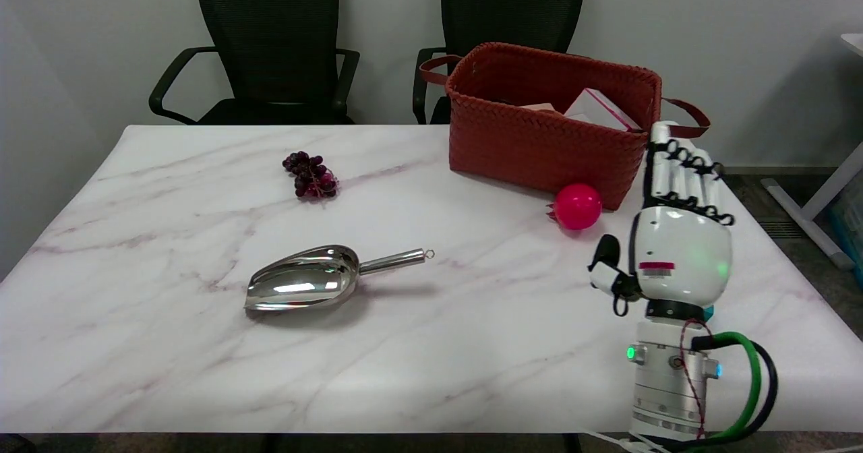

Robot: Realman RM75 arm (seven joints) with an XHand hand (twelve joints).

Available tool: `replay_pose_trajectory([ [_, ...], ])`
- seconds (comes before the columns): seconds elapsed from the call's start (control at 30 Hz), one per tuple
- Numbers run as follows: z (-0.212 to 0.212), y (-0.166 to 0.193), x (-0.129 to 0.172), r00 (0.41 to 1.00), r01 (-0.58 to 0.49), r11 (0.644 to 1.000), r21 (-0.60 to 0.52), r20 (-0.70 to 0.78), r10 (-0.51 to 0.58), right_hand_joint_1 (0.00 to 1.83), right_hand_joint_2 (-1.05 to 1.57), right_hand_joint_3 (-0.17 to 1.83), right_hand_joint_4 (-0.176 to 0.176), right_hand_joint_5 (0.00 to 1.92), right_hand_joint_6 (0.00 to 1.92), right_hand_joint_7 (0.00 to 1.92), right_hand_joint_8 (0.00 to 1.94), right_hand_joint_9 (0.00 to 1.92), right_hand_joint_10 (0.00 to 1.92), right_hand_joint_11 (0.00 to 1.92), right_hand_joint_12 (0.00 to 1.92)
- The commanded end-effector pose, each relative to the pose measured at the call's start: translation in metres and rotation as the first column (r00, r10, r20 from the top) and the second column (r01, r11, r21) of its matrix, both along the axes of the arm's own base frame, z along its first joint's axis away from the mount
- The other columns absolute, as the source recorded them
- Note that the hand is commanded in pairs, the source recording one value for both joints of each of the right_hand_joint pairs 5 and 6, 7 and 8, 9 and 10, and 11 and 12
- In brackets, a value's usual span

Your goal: Pick up the stainless steel scoop.

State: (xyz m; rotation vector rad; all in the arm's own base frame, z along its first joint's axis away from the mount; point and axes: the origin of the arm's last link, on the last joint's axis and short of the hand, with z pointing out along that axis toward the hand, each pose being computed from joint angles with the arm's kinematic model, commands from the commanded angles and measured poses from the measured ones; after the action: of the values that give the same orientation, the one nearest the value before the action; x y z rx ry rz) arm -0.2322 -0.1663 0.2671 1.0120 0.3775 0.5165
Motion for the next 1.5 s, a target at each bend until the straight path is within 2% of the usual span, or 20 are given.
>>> replay_pose_trajectory([
  [0.03, -0.076, -0.033, 0.001, 0.982, 0.152, 0.948, 0.279, 0.068, -0.177, 1.36, 0.51, 1.08, 0.0, 0.04, 0.04, 0.23, 0.23, 0.22, 0.22, 0.18, 0.18],
  [0.27, -0.091, -0.058, 0.002, 0.955, 0.203, 0.884, 0.422, 0.116, -0.274, 1.37, 0.46, 1.08, 0.0, 0.04, 0.04, 0.21, 0.21, 0.24, 0.24, 0.2, 0.2],
  [0.47, -0.097, -0.07, 0.009, 0.931, 0.283, 0.839, 0.464, 0.076, -0.356, 1.38, 0.34, 1.08, 0.0, 0.05, 0.05, 0.17, 0.17, 0.28, 0.28, 0.23, 0.23],
  [0.63, -0.101, -0.082, 0.013, 0.937, 0.29, 0.812, 0.507, 0.024, -0.349, 1.38, 0.2, 1.19, 0.0, 0.05, 0.05, 0.14, 0.14, 0.26, 0.26, 0.2, 0.2],
  [0.83, -0.1, -0.101, 0.018, 0.935, 0.309, 0.767, 0.562, -0.032, -0.353, 1.37, 0.21, 1.3, 0.0, 0.05, 0.05, 0.13, 0.13, 0.25, 0.25, 0.19, 0.19],
  [1.03, -0.105, -0.116, 0.006, 0.904, 0.365, 0.694, 0.621, -0.057, -0.424, 1.36, 0.22, 1.32, 0.0, 0.04, 0.04, 0.12, 0.12, 0.26, 0.26, 0.21, 0.21],
  [1.17, -0.104, -0.126, -0.005, 0.883, 0.406, 0.658, 0.634, -0.085, -0.462, 1.36, 0.24, 1.32, 0.0, 0.04, 0.04, 0.14, 0.14, 0.27, 0.27, 0.22, 0.22],
  [1.27, -0.099, -0.136, -0.013, 0.865, 0.444, 0.645, 0.622, -0.111, -0.489, 1.35, 0.24, 1.35, 0.0, 0.04, 0.04, 0.15, 0.15, 0.28, 0.28, 0.23, 0.23],
  [1.5, -0.098, -0.165, -0.015, 0.842, 0.524, 0.645, 0.556, -0.224, -0.491, 1.33, 0.22, 1.34, 0.0, 0.04, 0.04, 0.15, 0.15, 0.32, 0.32, 0.2, 0.2],
])
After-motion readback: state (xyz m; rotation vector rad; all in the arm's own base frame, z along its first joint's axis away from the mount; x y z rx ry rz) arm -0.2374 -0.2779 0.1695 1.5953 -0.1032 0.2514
